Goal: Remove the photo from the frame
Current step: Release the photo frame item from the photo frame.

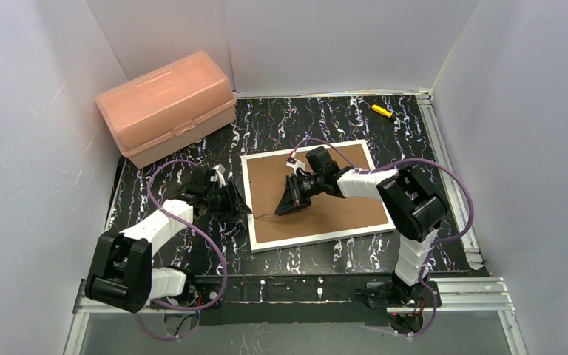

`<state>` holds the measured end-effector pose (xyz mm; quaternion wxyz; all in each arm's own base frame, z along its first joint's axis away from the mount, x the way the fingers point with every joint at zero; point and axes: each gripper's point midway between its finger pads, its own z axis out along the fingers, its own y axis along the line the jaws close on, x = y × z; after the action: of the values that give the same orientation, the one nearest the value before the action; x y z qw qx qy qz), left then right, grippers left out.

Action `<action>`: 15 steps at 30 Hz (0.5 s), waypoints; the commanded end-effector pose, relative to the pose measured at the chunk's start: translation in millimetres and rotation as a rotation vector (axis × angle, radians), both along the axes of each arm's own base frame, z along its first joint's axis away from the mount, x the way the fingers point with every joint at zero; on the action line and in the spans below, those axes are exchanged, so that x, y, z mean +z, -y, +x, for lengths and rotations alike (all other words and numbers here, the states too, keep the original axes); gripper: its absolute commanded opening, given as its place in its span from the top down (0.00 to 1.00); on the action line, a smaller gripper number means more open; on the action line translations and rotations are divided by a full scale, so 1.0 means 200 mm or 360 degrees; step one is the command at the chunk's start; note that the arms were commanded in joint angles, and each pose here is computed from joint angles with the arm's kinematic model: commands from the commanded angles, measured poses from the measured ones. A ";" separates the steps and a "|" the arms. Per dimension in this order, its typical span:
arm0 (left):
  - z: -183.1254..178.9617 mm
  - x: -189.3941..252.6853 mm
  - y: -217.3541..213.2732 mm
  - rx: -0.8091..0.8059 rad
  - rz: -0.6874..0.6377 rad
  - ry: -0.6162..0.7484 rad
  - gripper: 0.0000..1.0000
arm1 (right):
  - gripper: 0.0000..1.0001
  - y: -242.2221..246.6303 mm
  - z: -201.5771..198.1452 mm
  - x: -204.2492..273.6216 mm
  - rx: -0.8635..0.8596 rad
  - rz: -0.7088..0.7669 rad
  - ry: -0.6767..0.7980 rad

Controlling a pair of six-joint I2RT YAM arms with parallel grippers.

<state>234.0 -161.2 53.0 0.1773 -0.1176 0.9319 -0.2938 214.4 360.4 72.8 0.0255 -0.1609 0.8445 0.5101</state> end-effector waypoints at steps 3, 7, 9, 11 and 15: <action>-0.02 -0.01 0.01 -0.0035 -0.0016 -0.0021 0.55 | 0.99 -0.06 0.01 0.03 0.0072 0.0048 0.0047; -0.02 -0.01 0.01 -0.0038 -0.0016 -0.0026 0.55 | 0.99 -0.07 0.01 0.02 0.0071 0.0041 0.0048; -0.02 -0.02 0.01 -0.0039 -0.0014 -0.0028 0.56 | 0.99 -0.07 0.01 0.02 0.0074 0.0040 0.0048; -0.03 -0.02 0.01 -0.0042 -0.0012 -0.0031 0.56 | 0.99 -0.07 0.01 0.02 0.0083 0.0026 0.0060; -0.03 -0.02 0.01 -0.0039 -0.0003 -0.0035 0.58 | 0.99 -0.05 0.01 0.03 0.0105 -0.0009 0.0089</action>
<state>234.0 -161.3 50.5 0.1739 -0.1179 0.9329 -0.2924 213.8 366.3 73.1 0.0205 -0.1772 0.8432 0.5072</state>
